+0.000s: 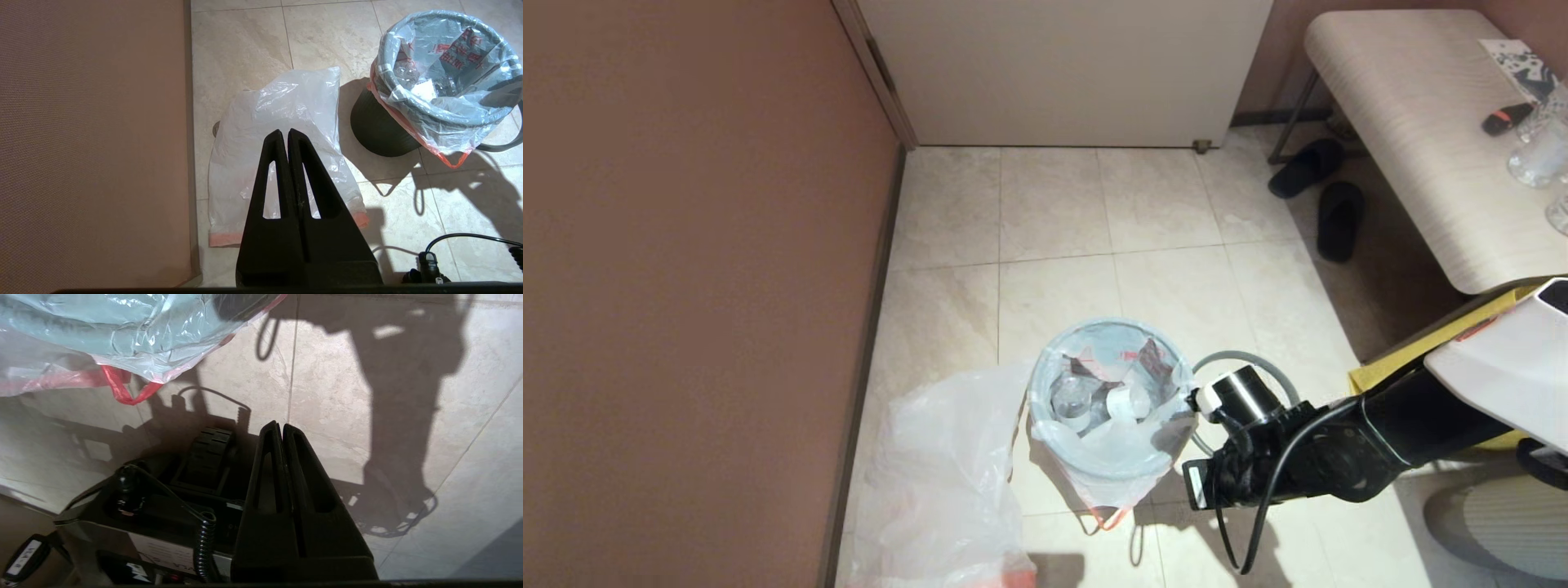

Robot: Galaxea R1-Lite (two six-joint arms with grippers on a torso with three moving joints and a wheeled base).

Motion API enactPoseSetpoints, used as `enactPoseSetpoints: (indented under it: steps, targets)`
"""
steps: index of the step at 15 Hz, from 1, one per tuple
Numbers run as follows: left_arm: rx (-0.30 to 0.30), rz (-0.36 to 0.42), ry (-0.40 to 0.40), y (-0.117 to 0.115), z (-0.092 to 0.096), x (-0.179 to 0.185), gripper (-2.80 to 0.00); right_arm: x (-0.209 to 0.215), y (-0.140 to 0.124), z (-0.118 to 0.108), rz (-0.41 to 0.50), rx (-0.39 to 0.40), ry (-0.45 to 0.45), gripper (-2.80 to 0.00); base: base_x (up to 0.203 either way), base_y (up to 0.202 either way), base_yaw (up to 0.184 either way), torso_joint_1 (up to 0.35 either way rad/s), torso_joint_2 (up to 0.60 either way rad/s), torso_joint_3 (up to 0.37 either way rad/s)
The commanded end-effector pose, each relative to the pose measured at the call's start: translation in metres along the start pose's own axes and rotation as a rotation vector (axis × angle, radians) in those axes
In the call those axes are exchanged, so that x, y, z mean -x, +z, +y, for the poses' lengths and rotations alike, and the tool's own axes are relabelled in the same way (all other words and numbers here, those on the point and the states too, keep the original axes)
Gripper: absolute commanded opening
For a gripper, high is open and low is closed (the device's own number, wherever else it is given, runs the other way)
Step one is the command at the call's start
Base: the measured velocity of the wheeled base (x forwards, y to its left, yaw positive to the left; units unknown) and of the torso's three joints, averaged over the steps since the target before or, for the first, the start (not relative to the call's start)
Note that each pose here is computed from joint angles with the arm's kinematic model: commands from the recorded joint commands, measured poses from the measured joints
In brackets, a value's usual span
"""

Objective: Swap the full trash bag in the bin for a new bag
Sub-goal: Place the trash bag on the floor

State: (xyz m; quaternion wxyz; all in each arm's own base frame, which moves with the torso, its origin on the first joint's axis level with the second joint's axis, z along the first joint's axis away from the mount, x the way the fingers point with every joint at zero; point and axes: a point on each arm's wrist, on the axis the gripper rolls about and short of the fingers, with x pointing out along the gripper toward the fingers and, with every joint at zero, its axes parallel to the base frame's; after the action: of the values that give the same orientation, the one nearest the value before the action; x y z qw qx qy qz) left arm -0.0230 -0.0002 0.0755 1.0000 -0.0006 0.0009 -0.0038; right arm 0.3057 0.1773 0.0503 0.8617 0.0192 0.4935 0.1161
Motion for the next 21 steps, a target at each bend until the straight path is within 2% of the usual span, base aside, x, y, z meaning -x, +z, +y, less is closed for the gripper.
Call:
enactPoseSetpoints:
  steps: [1, 7, 10, 15, 21]
  targets:
    - [0.000, 0.001, 0.000, 0.000, 0.000, 0.000, -2.80, -0.014, -0.004, -0.001, 0.024, 0.039, -0.028, -2.80, 0.000, 0.000, 0.000, 0.000, 0.00, 0.000]
    - [0.000, 0.001, 0.000, 0.000, 0.000, 0.000, -2.80, -0.048, 0.021, 0.010, -0.021, 0.058, -0.030, -2.80, 0.000, 0.000, 0.000, 0.000, 0.00, 0.000]
    - [0.000, 0.001, 0.000, 0.000, 0.000, 0.000, -2.80, -0.066, 0.032, 0.014, -0.048, 0.088, -0.068, -2.80, 0.000, 0.000, 0.000, 0.000, 0.00, 0.000]
    - [0.000, 0.001, 0.000, 0.000, 0.000, 0.000, -2.80, -0.063, 0.078, 0.024, -0.210, 0.063, -0.044, -2.80, 0.000, 0.000, 0.000, 0.000, 0.00, 0.000]
    - [0.000, 0.001, 0.000, 0.000, 0.000, 0.000, -2.80, -0.054, 0.130, -0.003, -0.371, 0.006, -0.089, -2.80, 0.000, 0.000, 0.000, 0.000, 0.00, 0.000]
